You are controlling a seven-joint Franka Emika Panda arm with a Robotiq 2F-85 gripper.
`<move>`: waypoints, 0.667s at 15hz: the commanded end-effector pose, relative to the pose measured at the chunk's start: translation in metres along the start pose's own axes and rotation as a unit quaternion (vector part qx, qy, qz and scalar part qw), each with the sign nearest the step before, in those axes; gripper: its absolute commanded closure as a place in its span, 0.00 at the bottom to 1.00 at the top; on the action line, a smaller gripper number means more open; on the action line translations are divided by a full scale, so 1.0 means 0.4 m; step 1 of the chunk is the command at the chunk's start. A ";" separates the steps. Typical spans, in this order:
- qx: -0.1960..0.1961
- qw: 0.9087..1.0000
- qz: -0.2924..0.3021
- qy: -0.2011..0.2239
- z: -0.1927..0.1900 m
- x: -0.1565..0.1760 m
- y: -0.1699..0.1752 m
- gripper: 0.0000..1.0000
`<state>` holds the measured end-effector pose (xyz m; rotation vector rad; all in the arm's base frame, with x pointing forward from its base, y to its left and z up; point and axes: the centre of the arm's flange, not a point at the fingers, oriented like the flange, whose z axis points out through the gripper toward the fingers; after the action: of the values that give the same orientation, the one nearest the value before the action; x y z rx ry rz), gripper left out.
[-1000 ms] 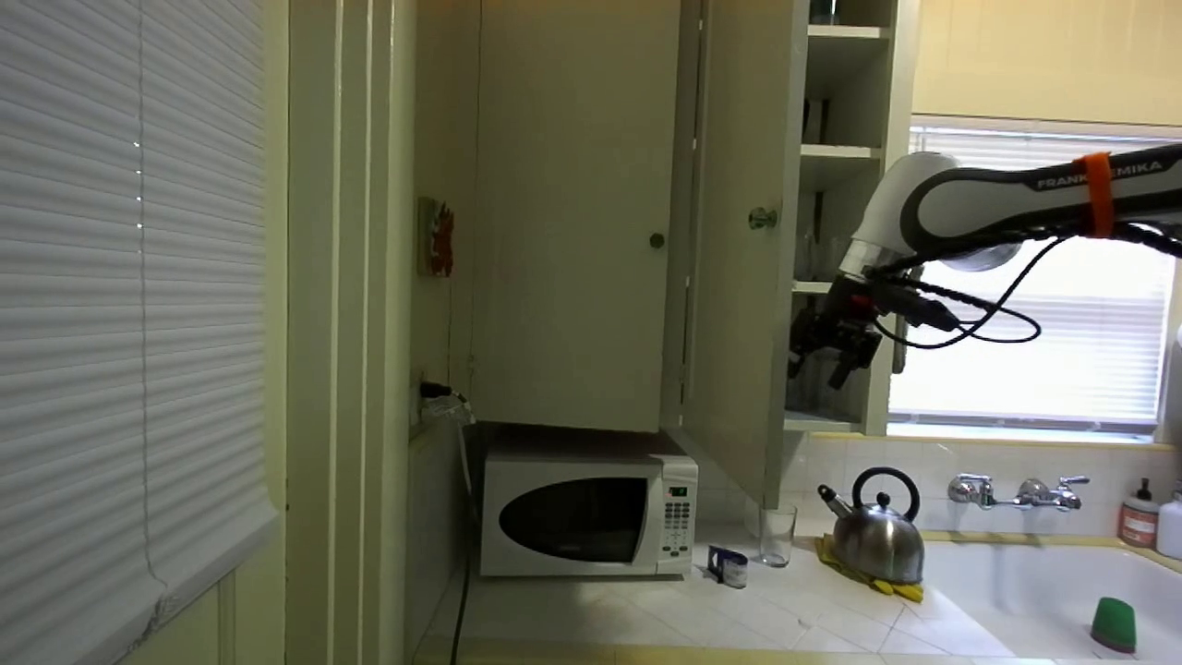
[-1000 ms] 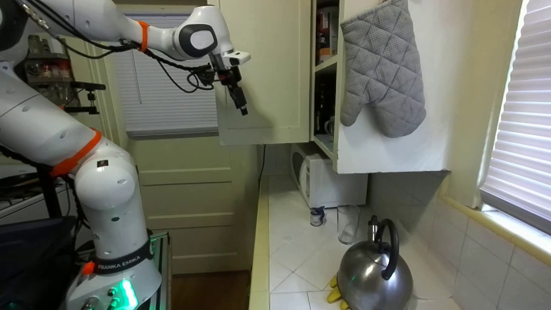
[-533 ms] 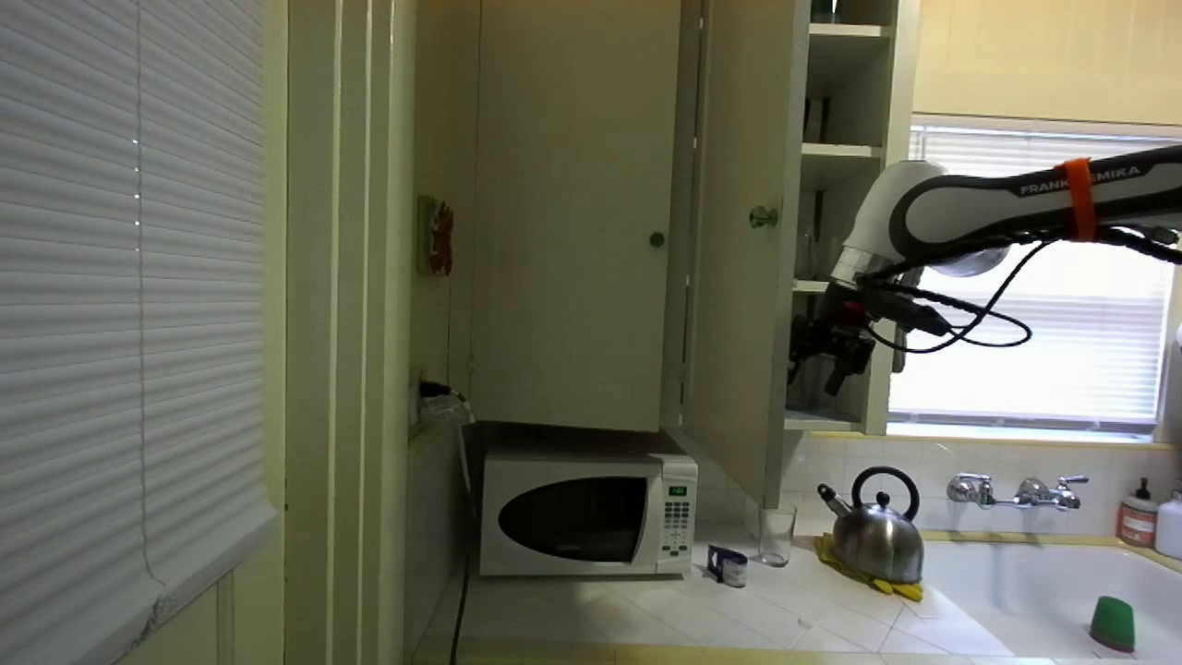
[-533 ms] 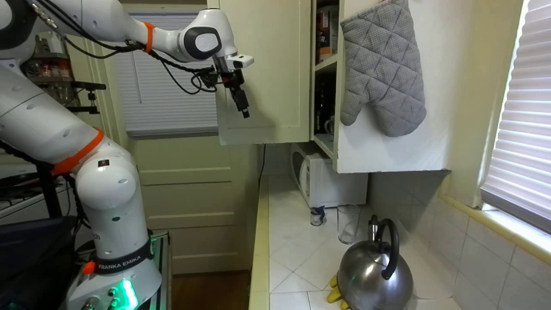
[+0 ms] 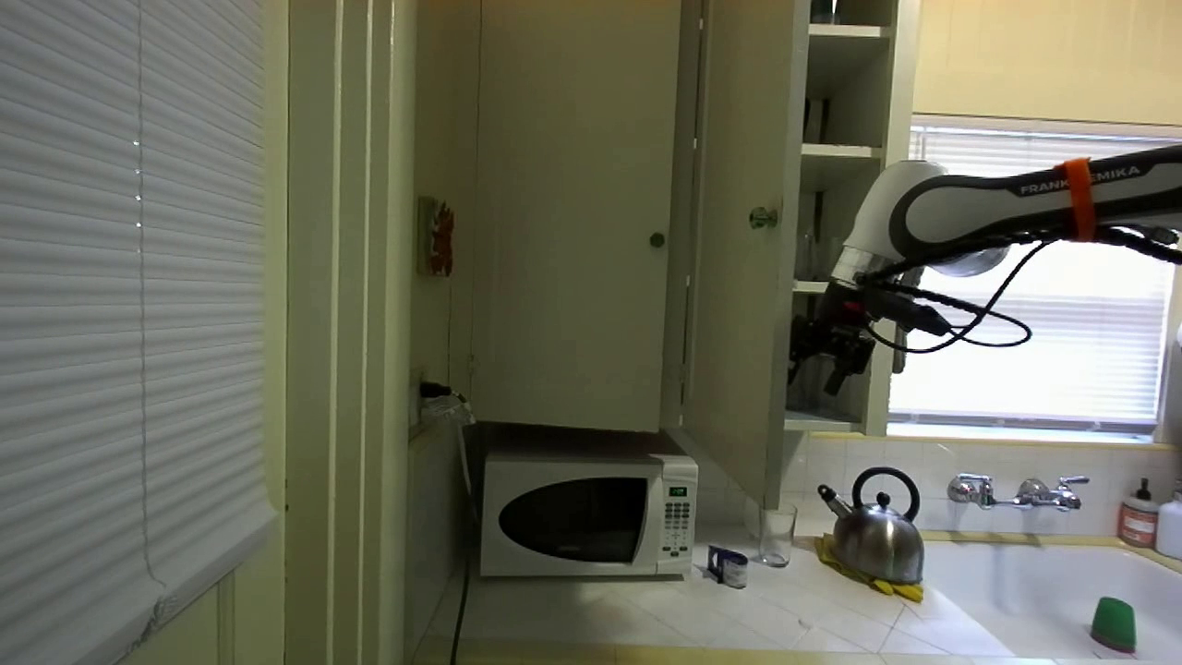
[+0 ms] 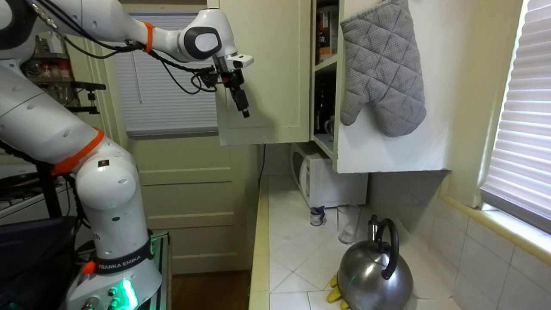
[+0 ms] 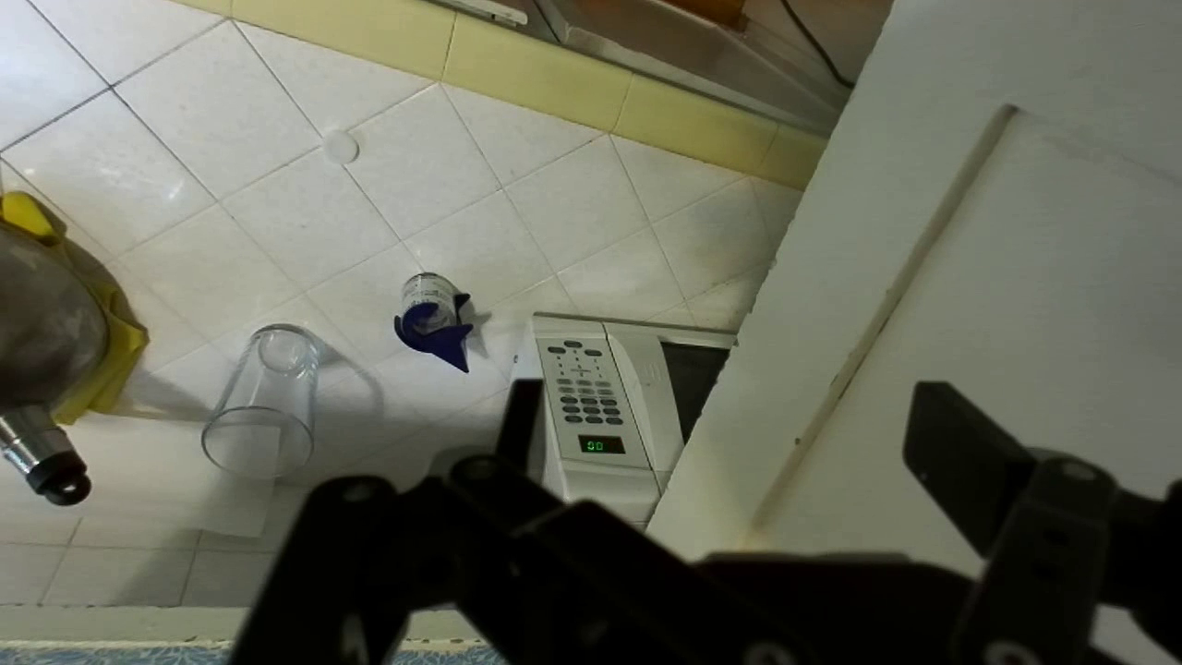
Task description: Move the mitten to the counter
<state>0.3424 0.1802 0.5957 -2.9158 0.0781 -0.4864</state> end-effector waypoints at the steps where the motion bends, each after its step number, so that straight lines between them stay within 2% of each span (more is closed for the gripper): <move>1: 0.000 1.000 0.000 0.000 0.000 0.000 0.000 0.00; 4: 0.000 1.000 0.000 0.000 0.000 0.000 0.000 0.00; 6: 0.003 1.000 -0.003 0.030 -0.020 0.010 0.017 0.00; 8: 0.003 0.998 0.013 0.056 -0.063 0.030 0.089 0.00; 10: 0.008 0.998 0.022 0.062 -0.114 0.037 0.186 0.00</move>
<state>0.3491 0.1515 0.6142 -2.8776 0.1295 -0.5959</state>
